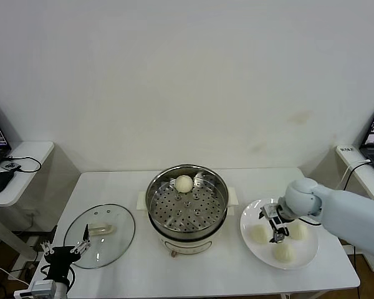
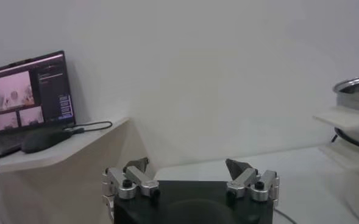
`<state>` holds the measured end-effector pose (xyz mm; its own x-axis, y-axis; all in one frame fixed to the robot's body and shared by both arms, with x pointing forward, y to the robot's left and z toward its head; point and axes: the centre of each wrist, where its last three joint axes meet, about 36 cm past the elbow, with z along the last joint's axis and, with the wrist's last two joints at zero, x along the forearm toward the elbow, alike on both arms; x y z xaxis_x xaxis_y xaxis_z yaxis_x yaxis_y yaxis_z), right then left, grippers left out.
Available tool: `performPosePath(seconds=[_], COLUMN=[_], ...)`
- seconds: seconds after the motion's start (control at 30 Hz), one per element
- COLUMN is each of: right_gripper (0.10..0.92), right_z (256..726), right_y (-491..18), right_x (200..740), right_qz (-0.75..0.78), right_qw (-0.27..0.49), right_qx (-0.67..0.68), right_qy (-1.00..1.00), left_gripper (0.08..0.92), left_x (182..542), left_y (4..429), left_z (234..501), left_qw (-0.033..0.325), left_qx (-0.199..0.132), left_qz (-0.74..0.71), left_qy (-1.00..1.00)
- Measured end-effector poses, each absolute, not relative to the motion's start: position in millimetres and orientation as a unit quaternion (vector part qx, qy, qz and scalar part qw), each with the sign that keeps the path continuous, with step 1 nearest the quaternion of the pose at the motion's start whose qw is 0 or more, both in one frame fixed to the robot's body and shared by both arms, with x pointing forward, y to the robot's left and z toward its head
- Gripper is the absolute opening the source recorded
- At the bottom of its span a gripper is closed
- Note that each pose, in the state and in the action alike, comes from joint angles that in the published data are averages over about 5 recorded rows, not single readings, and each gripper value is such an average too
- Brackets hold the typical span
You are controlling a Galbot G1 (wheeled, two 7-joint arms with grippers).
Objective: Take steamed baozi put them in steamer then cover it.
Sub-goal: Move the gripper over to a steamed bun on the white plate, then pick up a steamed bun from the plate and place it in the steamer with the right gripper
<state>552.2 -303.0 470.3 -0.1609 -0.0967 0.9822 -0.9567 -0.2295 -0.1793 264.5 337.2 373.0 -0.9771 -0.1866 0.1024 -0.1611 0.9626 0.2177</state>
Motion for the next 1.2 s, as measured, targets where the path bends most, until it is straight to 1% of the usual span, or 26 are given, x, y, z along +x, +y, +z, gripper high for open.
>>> performPosePath(seconds=[0.17,0.43,0.73,1.0,1.2], right_gripper=[0.808,0.729,0.672,0.622,0.612], right_z=[459.7,449.9,451.9,471.9,510.6], right_y=[-299.2,-299.7,-302.0,-308.3,-317.2], right_x=[554.1,555.5,556.9,558.9,561.6], right_qz=[0.575,0.574,0.576,0.577,0.577], right_qw=[0.375,0.378,0.375,0.370,0.365], right_qx=[0.532,0.532,0.534,0.531,0.522], right_qy=[-0.495,-0.494,-0.493,-0.498,-0.512], left_gripper=[0.823,0.823,0.823,0.823,0.823], left_x=[263.6,262.9,263.4,264.9,265.6], left_y=[336.9,335.7,335.6,334.1,335.1], left_z=[372.5,370.8,371.1,373.1,377.5], left_qw=[0.062,0.063,0.062,0.058,0.053], left_qx=[0.089,0.090,0.091,0.090,0.087], left_qz=[-0.104,-0.102,-0.102,-0.100,-0.101], left_qy=[-0.989,-0.989,-0.989,-0.989,-0.990])
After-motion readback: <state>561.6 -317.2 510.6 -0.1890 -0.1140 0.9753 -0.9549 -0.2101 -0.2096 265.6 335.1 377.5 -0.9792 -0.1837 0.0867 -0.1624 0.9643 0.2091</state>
